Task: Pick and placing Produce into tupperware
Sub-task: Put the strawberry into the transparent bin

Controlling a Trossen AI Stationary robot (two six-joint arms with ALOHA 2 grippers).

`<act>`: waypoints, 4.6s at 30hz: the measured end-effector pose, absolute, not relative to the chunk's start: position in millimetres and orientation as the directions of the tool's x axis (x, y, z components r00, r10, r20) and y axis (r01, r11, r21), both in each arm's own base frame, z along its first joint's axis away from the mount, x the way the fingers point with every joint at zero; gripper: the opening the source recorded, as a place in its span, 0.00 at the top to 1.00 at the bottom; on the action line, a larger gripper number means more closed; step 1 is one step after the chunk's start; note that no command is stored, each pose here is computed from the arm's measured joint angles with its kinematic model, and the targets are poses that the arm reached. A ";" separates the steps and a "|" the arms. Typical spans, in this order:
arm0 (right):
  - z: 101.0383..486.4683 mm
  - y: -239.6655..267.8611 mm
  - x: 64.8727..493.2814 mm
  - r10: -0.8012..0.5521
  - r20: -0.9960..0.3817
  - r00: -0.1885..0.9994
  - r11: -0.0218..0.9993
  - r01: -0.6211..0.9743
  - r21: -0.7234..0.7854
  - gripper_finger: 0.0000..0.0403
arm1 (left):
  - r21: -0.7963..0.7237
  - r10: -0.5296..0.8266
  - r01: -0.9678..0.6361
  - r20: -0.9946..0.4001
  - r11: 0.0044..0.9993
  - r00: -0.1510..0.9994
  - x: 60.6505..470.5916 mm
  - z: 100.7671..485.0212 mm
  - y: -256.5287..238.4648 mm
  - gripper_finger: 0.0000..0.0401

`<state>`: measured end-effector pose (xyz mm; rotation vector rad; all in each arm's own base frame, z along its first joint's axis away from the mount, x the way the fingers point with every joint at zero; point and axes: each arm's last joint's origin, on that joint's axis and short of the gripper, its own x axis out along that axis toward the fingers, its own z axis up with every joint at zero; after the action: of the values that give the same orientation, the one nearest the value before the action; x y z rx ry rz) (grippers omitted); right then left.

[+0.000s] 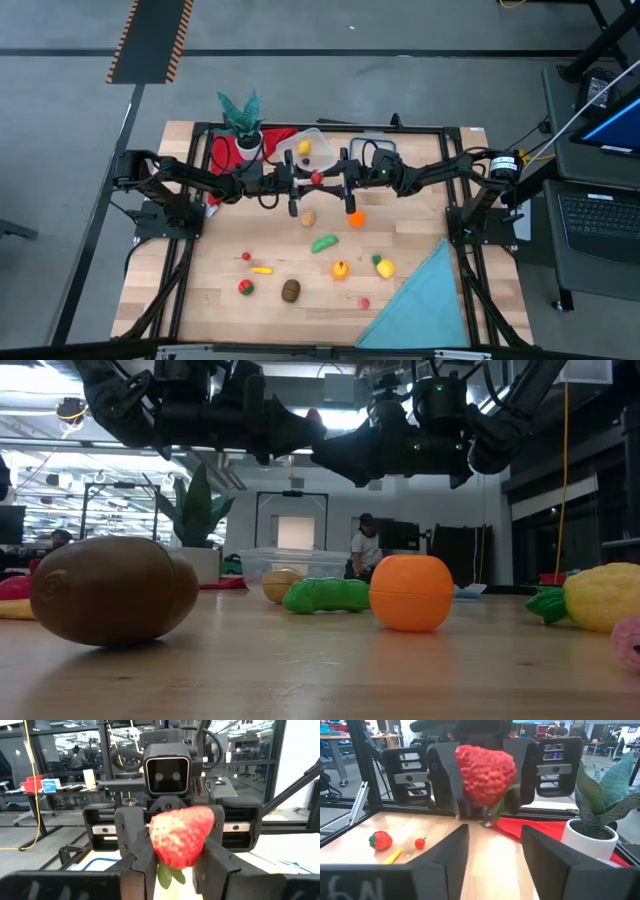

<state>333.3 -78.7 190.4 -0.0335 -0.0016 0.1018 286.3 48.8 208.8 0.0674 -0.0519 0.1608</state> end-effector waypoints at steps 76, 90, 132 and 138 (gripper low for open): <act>170.6 -66.6 198.3 -0.103 0.021 0.994 0.995 0.103 0.010 0.51 | 0.091 0.478 -0.487 -0.415 0.868 0.774 272.5 247.4 119.3 0.74; 170.5 -66.6 198.3 -0.103 0.019 0.994 0.995 0.103 0.009 0.51 | 0.122 0.468 -0.491 -0.563 0.862 0.681 271.3 251.0 119.7 0.77; 168.5 -66.4 198.5 -0.102 0.000 0.995 0.995 0.102 0.014 0.51 | 0.122 0.420 -0.485 -0.702 0.866 0.575 301.0 186.5 144.8 0.73; 168.2 -66.4 198.5 -0.102 -0.003 0.995 0.995 0.102 0.015 0.51 | 0.140 0.420 -0.465 -0.698 0.874 0.580 312.0 187.6 149.9 0.76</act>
<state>198.5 -66.4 168.2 0.0153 0.0024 -0.1026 312.0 149.9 187.6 -0.0609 0.7995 0.5174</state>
